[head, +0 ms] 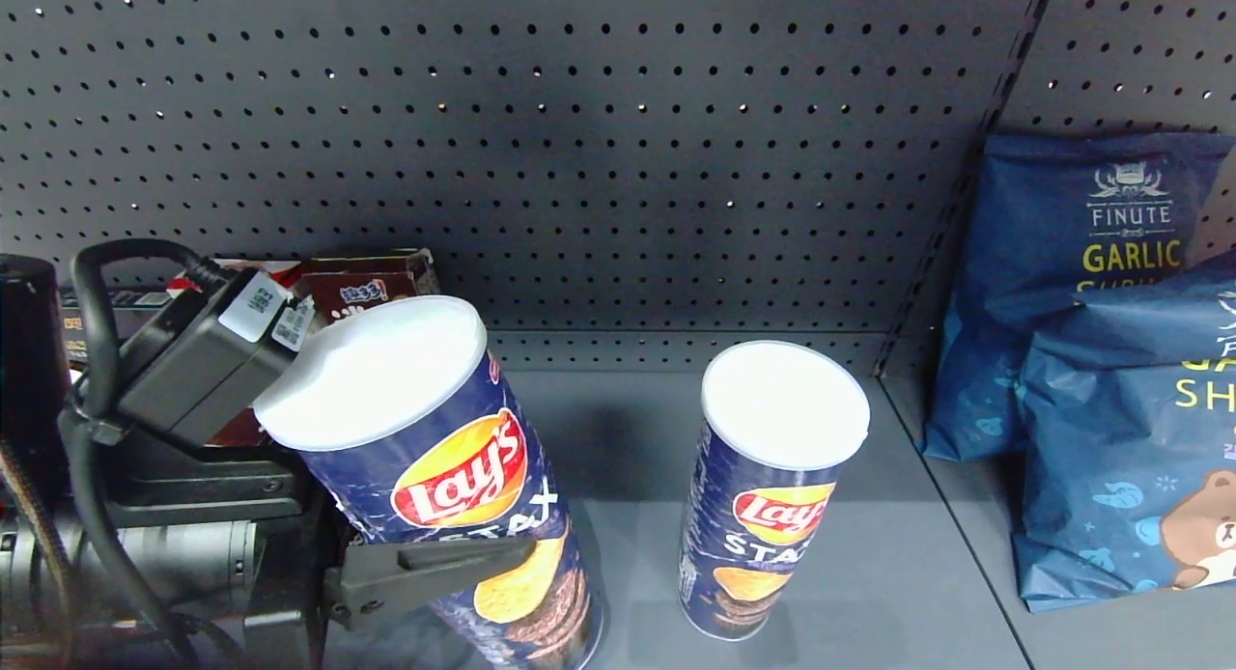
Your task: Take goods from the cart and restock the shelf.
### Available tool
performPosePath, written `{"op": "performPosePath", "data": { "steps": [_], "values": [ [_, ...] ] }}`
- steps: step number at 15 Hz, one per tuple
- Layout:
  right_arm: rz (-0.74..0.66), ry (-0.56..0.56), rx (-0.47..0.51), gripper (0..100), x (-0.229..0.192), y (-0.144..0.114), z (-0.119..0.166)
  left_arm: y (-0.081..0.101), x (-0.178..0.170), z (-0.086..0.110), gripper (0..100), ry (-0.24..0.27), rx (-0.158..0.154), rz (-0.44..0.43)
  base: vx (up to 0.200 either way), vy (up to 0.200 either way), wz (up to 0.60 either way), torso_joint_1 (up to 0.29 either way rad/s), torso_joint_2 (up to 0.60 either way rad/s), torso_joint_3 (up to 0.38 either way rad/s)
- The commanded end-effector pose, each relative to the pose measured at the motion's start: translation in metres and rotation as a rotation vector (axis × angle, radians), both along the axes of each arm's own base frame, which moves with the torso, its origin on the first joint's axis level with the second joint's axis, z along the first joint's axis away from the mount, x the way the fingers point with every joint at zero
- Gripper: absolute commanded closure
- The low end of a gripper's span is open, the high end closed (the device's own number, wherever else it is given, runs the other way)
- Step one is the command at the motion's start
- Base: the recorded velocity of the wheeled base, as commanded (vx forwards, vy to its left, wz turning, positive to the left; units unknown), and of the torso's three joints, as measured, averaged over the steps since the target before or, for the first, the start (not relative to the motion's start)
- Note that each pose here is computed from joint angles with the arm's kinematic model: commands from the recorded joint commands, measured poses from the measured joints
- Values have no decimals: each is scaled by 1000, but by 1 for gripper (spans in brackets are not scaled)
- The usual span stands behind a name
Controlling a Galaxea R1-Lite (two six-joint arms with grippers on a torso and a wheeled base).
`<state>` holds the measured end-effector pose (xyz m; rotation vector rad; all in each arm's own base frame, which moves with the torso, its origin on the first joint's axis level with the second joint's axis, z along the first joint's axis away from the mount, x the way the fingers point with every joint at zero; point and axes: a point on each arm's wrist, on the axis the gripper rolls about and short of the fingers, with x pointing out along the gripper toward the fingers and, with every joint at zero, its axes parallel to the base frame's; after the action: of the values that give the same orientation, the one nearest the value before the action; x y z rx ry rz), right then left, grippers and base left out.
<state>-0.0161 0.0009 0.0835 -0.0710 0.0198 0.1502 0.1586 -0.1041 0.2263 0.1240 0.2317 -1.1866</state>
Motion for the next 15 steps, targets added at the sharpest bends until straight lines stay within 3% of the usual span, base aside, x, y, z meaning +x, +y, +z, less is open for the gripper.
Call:
{"op": "performPosePath", "data": {
  "steps": [1, 3, 9, 12, 15],
  "values": [
    [-116, 61, 60, 0, -2, -1, -8, 0, 0, 1, 100, -2, -2, -2, 0, 0, 0, 0, 0, 0],
    [-137, -12, 68, 0, -6, -1, -8, 0, 0, 0, 100, 1, -1, -1, 0, 0, 0, 0, 0, 0],
    [-138, -18, 73, 0, -7, -1, -8, -3, 1, 20, 100, -51, -29, -14, 0, 0, 0, 0, 0, 0],
    [-138, -18, 71, 0, -7, -1, -8, -2, 0, 25, 100, -32, -8, -7, 0, 0, 0, 0, 0, 0],
    [-138, -18, 73, 0, -7, -1, -8, -3, -2, 31, 100, -46, -4, -18, 0, 0, 0, 0, 0, 0]
  ]
}}
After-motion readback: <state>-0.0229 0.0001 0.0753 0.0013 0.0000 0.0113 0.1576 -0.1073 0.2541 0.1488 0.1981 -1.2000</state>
